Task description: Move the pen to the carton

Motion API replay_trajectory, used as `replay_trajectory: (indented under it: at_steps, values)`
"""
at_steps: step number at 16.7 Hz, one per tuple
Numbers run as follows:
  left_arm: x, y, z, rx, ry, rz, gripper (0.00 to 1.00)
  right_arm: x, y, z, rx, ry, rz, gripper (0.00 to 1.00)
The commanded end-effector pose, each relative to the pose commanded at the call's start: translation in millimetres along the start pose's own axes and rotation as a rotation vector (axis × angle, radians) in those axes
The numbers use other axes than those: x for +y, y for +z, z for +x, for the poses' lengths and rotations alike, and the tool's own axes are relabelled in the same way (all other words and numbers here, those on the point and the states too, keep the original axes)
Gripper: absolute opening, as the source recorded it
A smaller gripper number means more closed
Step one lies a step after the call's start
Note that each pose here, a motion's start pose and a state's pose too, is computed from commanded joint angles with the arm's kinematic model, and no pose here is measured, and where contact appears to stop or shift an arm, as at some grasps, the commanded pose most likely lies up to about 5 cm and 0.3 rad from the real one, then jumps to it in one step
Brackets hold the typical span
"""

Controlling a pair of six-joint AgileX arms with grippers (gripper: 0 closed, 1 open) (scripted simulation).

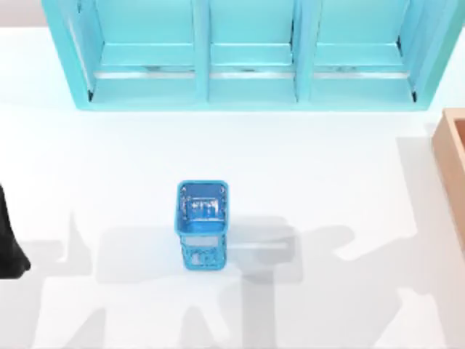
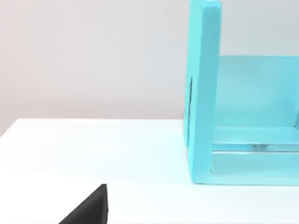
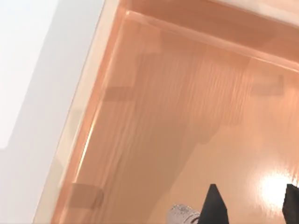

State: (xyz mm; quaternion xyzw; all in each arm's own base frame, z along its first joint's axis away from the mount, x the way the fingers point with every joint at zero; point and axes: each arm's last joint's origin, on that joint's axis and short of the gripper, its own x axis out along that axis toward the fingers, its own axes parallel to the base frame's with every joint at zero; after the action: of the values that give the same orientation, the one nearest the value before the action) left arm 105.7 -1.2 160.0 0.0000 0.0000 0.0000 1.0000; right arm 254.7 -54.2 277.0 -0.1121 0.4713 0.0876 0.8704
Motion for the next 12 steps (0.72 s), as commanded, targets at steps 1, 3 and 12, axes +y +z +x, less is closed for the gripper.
replay_trajectory:
  at_steps: [1,3,12]
  values:
    - [0.0,0.0,0.0,0.000,0.000,0.000,1.00,0.0,-0.1,0.2,0.000,0.000,0.000,0.00]
    - [0.0,0.0,0.0,0.000,0.000,0.000,1.00,0.0,-0.1,0.2,0.000,0.000,0.000,0.00]
    - [0.0,0.0,0.0,0.000,0.000,0.000,1.00,0.0,-0.1,0.2,0.000,0.000,0.000,0.68]
